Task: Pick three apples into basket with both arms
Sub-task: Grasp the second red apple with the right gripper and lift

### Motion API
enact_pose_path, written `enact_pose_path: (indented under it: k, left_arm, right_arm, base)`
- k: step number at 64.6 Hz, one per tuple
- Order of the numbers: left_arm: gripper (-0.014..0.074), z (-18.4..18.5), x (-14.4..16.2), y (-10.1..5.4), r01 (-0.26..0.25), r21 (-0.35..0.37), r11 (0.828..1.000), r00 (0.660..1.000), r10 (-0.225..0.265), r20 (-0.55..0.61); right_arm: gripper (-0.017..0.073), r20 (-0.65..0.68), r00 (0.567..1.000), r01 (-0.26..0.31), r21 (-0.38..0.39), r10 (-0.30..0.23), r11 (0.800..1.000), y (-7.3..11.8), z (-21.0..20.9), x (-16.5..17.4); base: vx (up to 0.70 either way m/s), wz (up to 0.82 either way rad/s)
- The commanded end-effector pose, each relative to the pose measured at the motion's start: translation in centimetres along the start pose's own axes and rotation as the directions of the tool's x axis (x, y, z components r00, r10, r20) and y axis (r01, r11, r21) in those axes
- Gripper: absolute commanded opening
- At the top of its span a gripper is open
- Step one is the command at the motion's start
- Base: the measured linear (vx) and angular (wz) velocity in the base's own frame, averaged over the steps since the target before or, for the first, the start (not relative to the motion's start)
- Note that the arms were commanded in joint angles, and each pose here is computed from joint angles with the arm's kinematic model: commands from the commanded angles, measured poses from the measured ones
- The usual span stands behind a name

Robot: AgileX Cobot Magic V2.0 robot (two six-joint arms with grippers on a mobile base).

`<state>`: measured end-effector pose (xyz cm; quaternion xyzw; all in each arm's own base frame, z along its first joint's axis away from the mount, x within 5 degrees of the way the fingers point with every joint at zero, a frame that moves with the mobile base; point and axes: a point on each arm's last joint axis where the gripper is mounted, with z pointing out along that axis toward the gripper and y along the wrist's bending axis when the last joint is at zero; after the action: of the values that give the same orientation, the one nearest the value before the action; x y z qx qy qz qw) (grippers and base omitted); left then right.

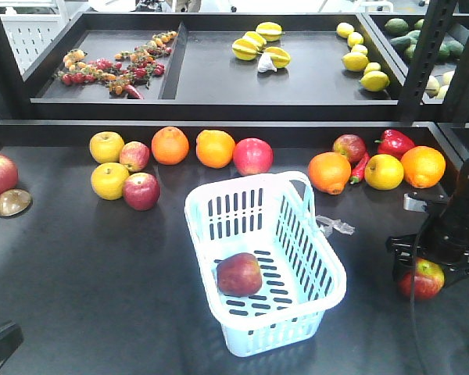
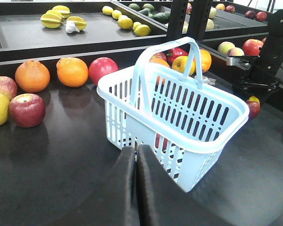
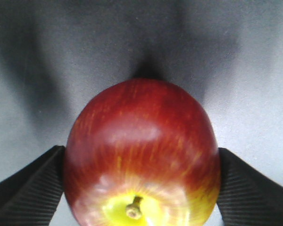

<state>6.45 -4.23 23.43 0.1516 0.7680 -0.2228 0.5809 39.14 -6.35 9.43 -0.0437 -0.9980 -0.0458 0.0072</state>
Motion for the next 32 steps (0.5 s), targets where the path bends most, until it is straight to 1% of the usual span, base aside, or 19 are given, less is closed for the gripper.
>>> enact_pose_path:
  k: [1, 2, 4, 10, 15, 17, 22, 25, 29, 32]
  left_arm:
    - [-0.0008, -0.1, -1.3, 0.1, 0.024, -0.015, 1.0, 0.997, -0.023, 0.076]
    - [-0.0008, -0.1, -1.3, 0.1, 0.024, -0.015, 1.0, 0.997, -0.023, 0.076]
    - [-0.0008, -0.1, -1.3, 0.1, 0.024, -0.015, 1.0, 0.997, -0.023, 0.076]
    - [-0.0008, -0.1, -1.3, 0.1, 0.024, -0.015, 1.0, 0.997, -0.023, 0.076]
    - [-0.0008, -0.1, -1.3, 0.1, 0.024, -0.015, 1.0, 0.997, -0.023, 0.076]
    - [-0.0008, -0.1, -1.3, 0.1, 0.024, -0.015, 1.0, 0.997, -0.023, 0.076]
    - [-0.0008, -0.1, -1.3, 0.1, 0.024, -0.015, 1.0, 0.997, -0.023, 0.076]
    - [-0.0008, -0.1, -1.3, 0.1, 0.024, -0.015, 1.0, 0.997, -0.023, 0.076]
    - [-0.0008, -0.1, -1.3, 0.1, 0.024, -0.015, 1.0, 0.997, -0.023, 0.076]
    - [-0.0008, -0.1, -1.3, 0.1, 0.024, -0.015, 1.0, 0.997, -0.023, 0.076]
  right_arm:
    - [0.0281, 0.083, 0.996, 0.042, -0.01, -0.041, 0.999, 0.3, -3.7, -0.5]
    - [0.0272, 0.089, 0.995, 0.044, -0.014, -0.043, 0.999, 0.4, -3.9, -0.5]
    - [0.0223, 0.099, 0.993, 0.061, -0.027, -0.058, 0.998, 0.6, -4.7, -0.4]
    - [0.014, 0.16, 0.983, 0.097, -0.053, -0.087, 0.994, 1.3, -7.8, -0.2]
    - [0.0099, 0.226, 0.969, 0.115, -0.073, -0.096, 0.991, 1.9, -10.6, 0.3]
    - [0.0085, 0.254, 0.961, 0.132, -0.078, -0.109, 0.988, 2.2, -12.0, 0.7]
    - [0.0071, 0.289, 0.95, 0.157, -0.125, -0.116, 0.98, 3.0, -14.6, 1.9]
    - [0.0071, 0.313, 0.942, 0.179, -0.169, -0.12, 0.969, 3.8, -16.2, 2.6]
    - [0.0071, 0.338, 0.928, 0.239, -0.21, -0.159, 0.948, 5.4, -17.7, 3.5]
    - [0.0074, 0.368, 0.909, 0.297, -0.234, -0.198, 0.926, 6.8, -18.9, 4.2]
  base:
    - [0.0, 0.0]
    - [0.0, 0.0]
    - [0.0, 0.0]
    - [0.0, 0.0]
    - [0.0, 0.0]
    - [0.0, 0.0]
    - [0.0, 0.0]
    - [0.0, 0.0]
    - [0.0, 0.0]
    - [0.0, 0.0]
